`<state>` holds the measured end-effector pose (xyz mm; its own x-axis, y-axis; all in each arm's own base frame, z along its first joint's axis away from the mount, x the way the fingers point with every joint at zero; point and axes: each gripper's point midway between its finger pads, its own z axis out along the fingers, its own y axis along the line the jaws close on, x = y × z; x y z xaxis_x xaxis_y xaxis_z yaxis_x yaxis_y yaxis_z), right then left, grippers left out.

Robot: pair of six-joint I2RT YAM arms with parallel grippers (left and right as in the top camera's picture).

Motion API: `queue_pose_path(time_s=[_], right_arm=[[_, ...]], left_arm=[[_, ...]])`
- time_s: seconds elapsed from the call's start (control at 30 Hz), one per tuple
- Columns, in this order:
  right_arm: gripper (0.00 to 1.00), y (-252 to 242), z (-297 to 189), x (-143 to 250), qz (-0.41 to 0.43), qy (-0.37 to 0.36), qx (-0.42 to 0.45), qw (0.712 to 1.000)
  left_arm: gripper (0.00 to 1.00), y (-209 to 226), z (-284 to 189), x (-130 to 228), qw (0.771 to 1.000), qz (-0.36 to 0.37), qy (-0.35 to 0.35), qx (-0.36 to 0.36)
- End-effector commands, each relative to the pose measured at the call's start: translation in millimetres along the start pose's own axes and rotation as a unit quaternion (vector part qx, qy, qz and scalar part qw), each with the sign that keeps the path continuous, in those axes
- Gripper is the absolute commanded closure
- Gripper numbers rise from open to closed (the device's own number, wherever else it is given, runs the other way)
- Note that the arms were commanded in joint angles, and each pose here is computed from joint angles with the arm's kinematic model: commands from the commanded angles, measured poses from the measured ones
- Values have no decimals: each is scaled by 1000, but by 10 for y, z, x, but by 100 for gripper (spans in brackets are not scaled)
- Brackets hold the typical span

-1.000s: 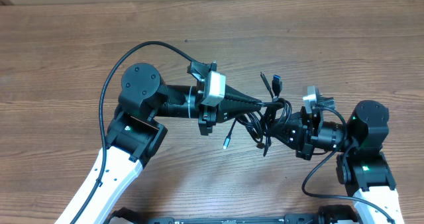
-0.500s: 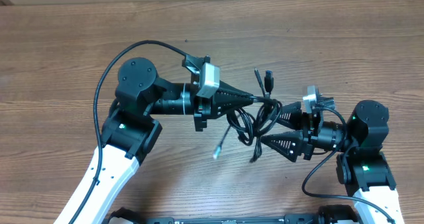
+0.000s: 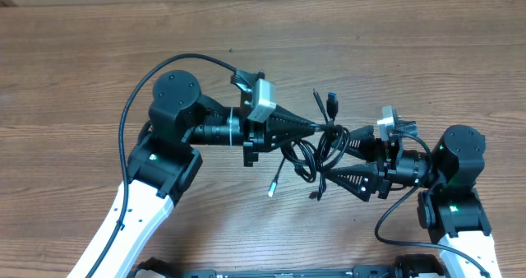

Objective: Untangle cables
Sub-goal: 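Open the left gripper and pull it back away from the cables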

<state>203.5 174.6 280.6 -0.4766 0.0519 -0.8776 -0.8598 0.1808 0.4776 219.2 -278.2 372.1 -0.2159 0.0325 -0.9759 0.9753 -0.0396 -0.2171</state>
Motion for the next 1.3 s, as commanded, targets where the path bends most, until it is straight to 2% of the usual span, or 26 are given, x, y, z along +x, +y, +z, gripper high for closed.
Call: queue_pose_path(time_s=[0.0, 0.13, 0.27, 0.47, 0.6, 0.67, 0.73, 0.77, 1.0, 1.27], right_arm=[[22, 69, 3, -79, -4, 0, -9, 1000], [34, 104, 2, -80, -10, 2, -18, 1000], [40, 129, 2, -87, -17, 2, -24, 1000], [53, 132, 1, -86, -18, 3, -25, 1000], [70, 132, 1, -86, -18, 3, -25, 1000], [83, 133, 1, -85, -17, 3, -25, 1000], [93, 133, 1, -85, -17, 3, -25, 1000], [95, 133, 1, -85, -17, 3, -25, 1000], [96, 143, 0, -79, -17, 4, -29, 999], [96, 143, 0, -79, -17, 4, -29, 999]], left_arm=[[96, -78, 35, -45, 1000, -3, 1, 13], [96, -125, 85, -16, 1000, -8, 5, 23], [96, -186, 136, -3, 999, -7, 8, 33], [96, -219, 208, 25, 999, -10, 11, 39], [96, -213, 239, 55, 999, -15, 14, 43], [96, -208, 239, 55, 999, -14, 14, 42], [96, -179, 242, 50, 999, -15, 12, 33], [96, -166, 243, 46, 999, -14, 11, 29], [96, -39, 242, -76, 1000, 14, -11, -10], [96, 14, 211, -404, 995, 58, -67, -40]])
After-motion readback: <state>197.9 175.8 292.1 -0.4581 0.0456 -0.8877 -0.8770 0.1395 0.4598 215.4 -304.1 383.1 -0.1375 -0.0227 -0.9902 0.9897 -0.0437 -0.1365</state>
